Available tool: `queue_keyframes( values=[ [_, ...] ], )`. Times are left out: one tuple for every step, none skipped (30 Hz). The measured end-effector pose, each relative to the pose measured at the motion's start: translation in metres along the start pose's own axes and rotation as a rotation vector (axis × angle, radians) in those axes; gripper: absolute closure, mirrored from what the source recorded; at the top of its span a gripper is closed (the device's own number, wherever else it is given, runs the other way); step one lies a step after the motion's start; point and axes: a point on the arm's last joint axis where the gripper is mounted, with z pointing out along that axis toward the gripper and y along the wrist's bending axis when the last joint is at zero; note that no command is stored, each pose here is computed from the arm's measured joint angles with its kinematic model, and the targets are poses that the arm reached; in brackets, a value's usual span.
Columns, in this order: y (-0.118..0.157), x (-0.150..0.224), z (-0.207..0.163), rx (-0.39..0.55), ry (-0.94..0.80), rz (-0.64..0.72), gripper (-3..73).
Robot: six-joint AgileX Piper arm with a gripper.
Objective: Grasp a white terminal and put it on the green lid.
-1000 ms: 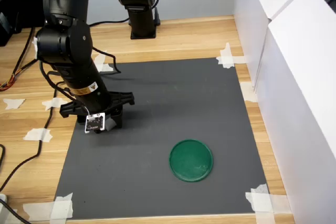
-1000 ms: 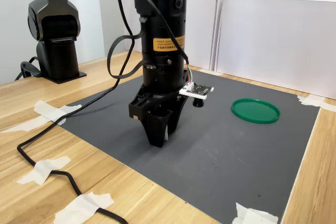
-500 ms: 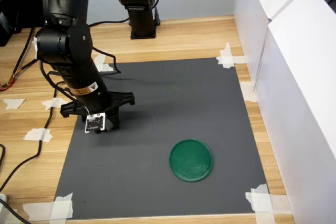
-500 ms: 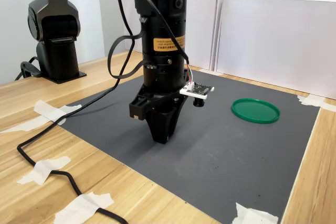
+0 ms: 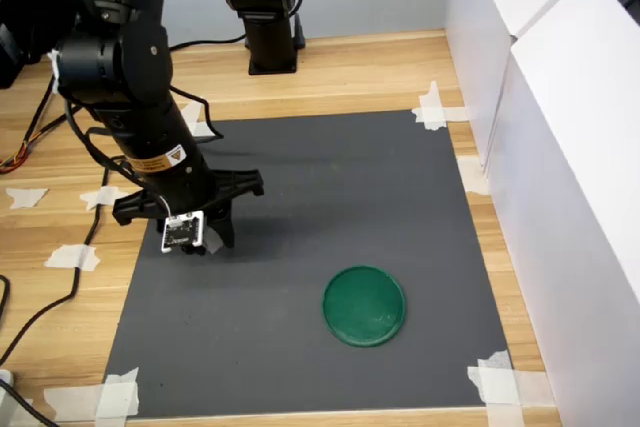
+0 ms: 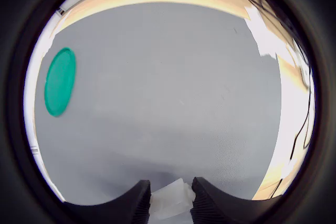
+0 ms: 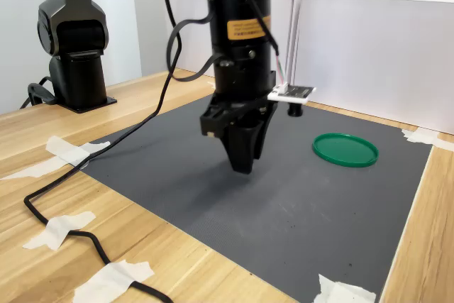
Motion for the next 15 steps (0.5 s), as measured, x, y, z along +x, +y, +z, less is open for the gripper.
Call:
queue_keyframes(
  values=[
    [0.007,-0.005,-0.004,-0.003,-0.009,-0.020,40.7],
    [0.014,-0.011,-0.007,-0.007,-0.017,-0.042,40.7],
    [0.022,-0.015,-0.011,-0.011,-0.026,-0.063,40.7],
    [0.029,-0.021,-0.014,-0.014,-0.035,-0.085,40.7],
    [0.037,-0.026,-0.017,-0.019,-0.041,-0.106,40.7],
    [0.045,-0.029,-0.018,-0.025,-0.043,-0.127,40.7],
    [0.053,-0.033,-0.019,-0.031,-0.044,-0.147,40.7],
    [0.061,-0.037,-0.018,-0.037,-0.047,-0.165,40.7],
    [0.069,-0.042,-0.018,-0.042,-0.053,-0.179,40.7],
    [0.077,-0.046,-0.016,-0.048,-0.057,-0.191,40.7],
    [0.084,-0.050,-0.014,-0.053,-0.060,-0.201,40.7],
    [0.089,-0.052,-0.012,-0.058,-0.061,-0.207,40.7],
    [0.095,-0.056,-0.009,-0.063,-0.062,-0.213,40.7],
    [0.100,-0.059,-0.006,-0.067,-0.062,-0.218,40.7],
    [0.104,-0.062,-0.002,-0.072,-0.060,-0.218,40.7]
  ],
)
